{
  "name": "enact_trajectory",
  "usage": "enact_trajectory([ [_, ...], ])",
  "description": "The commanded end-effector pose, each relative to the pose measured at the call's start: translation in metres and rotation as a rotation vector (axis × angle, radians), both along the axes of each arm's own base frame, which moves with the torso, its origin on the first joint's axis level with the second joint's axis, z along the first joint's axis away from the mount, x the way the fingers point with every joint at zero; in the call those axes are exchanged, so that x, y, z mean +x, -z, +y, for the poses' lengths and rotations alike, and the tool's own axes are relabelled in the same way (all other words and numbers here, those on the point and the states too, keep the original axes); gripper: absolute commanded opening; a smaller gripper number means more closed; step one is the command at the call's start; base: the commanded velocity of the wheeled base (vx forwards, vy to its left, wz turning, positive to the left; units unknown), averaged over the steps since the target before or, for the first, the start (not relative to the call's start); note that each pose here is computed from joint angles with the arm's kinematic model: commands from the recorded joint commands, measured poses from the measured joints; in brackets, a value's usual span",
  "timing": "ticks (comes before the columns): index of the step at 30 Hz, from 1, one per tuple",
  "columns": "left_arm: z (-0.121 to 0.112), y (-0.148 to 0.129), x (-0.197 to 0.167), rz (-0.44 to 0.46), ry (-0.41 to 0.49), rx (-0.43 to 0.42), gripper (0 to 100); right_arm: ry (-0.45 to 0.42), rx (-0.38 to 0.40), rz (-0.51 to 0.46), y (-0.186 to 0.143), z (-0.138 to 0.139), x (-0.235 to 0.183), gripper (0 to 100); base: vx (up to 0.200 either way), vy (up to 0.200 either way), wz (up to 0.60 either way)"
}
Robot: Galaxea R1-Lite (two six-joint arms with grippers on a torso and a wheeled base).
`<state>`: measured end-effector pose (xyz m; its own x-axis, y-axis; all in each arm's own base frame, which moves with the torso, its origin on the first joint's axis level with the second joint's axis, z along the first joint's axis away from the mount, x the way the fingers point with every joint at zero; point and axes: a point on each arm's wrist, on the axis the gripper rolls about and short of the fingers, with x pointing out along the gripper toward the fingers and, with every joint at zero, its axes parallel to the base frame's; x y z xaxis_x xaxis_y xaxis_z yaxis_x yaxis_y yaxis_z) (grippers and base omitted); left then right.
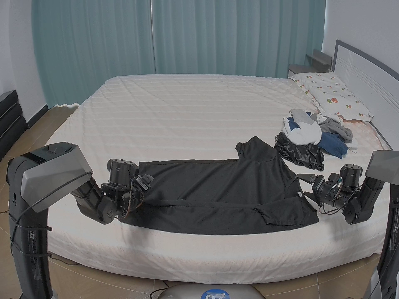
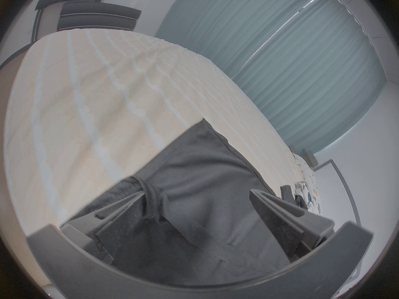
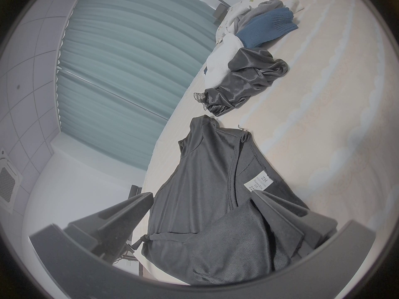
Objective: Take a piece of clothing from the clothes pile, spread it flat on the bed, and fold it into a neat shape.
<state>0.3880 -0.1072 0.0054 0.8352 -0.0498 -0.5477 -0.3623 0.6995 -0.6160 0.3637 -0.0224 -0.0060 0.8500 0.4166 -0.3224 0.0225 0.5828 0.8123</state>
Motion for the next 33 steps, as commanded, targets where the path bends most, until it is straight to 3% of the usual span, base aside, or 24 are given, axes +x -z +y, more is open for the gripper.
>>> enact_trajectory([
  [1, 0.017, 0.002, 0.005, 0.003, -0.044, 0.002, 100, 0.000, 0.000, -0.004, -0.002, 0.000, -0.001, 100, 0.000, 0.000, 0.00],
  [10, 0.035, -0.008, 0.010, -0.028, -0.089, -0.017, 100, 0.000, -0.001, -0.011, -0.006, 0.000, -0.003, 100, 0.000, 0.000, 0.00],
  [13, 0.042, -0.023, 0.009, -0.061, -0.114, -0.047, 100, -0.002, -0.002, -0.014, -0.008, 0.000, -0.004, 100, 0.000, 0.000, 0.00],
  [16, 0.040, -0.029, 0.006, -0.068, -0.106, -0.055, 100, -0.005, -0.002, -0.015, -0.008, 0.001, -0.004, 100, 0.000, 0.000, 0.00],
  [19, 0.031, -0.036, -0.005, -0.057, -0.038, -0.082, 100, -0.009, -0.001, -0.011, -0.008, 0.004, -0.005, 100, 0.000, 0.000, 0.00],
  [22, 0.021, -0.033, -0.014, -0.022, 0.040, -0.111, 100, -0.017, -0.002, -0.020, -0.011, 0.006, -0.005, 100, 0.000, 0.000, 0.00],
  [30, -0.001, -0.007, -0.023, 0.130, 0.103, -0.071, 100, -0.017, -0.002, -0.012, -0.010, 0.006, -0.006, 100, 0.000, 0.000, 0.00],
  [33, -0.003, -0.003, -0.021, 0.142, 0.107, -0.066, 100, -0.019, -0.002, -0.012, -0.010, 0.007, -0.006, 100, 0.000, 0.000, 0.00],
])
